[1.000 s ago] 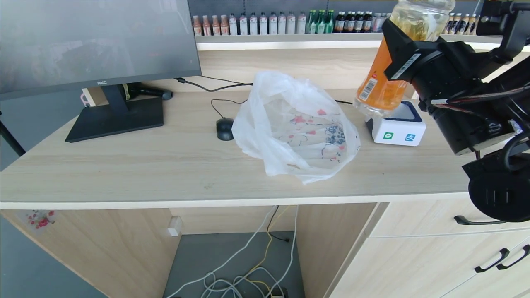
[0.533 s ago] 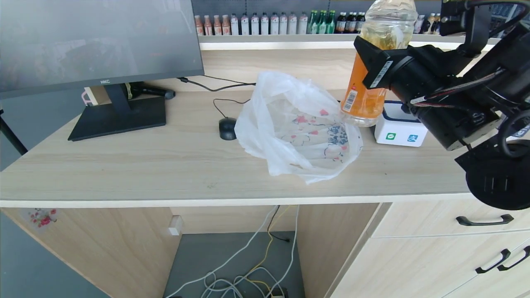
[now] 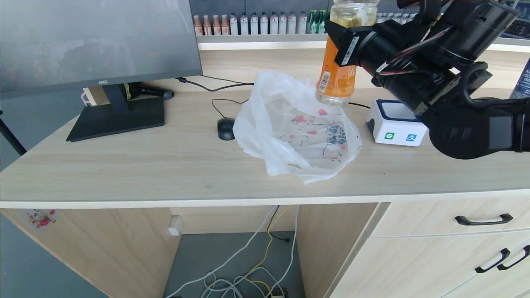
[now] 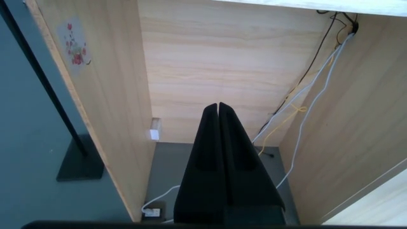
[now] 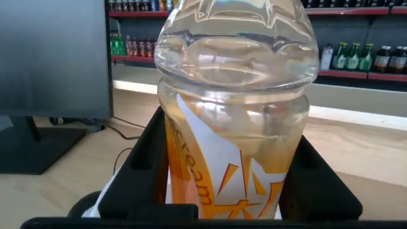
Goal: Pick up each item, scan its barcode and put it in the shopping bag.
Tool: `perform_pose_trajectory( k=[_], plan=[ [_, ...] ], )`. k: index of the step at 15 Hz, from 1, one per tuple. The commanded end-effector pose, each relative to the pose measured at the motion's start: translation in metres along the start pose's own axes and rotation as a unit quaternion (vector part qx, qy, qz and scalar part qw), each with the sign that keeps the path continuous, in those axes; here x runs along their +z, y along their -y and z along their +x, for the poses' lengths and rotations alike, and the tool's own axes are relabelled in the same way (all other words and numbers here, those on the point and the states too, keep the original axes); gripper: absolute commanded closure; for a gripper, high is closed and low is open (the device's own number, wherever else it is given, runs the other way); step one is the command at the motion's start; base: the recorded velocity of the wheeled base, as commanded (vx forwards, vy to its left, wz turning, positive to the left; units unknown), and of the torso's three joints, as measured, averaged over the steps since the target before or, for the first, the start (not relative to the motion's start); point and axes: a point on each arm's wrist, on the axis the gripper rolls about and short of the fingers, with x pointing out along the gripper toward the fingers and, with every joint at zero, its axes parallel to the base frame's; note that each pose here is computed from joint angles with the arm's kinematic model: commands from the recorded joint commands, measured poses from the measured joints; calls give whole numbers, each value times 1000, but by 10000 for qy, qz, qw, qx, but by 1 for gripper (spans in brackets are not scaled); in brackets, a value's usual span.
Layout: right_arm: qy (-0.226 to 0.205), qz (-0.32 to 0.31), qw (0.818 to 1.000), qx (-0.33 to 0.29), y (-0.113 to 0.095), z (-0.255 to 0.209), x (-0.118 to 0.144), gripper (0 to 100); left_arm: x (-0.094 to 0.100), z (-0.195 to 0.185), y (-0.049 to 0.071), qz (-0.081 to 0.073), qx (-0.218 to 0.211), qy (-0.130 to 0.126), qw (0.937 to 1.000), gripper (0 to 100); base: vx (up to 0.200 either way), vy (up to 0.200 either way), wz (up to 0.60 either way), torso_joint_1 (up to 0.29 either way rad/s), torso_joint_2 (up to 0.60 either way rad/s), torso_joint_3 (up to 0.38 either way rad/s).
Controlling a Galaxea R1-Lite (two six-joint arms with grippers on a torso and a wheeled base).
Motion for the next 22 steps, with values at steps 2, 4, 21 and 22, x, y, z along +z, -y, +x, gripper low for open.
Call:
perform_pose_trajectory(
  k=[2,4,21,22],
  plan=[
    [-131,86,9996,215,-24,24,-36,100,0,0,0,-1,1,2,10000,100,0,0,0,0,0,0],
    [-62,102,9997,213,-27,35,-47,100,0,0,0,-1,1,2,10000,100,0,0,0,0,0,0],
    [-431,110,9984,352,-32,42,-95,100,0,0,0,-1,1,2,10000,100,0,0,0,0,0,0],
    [-468,118,9982,363,-34,42,-101,100,0,0,0,-1,1,2,10000,100,0,0,0,0,0,0]
  ],
)
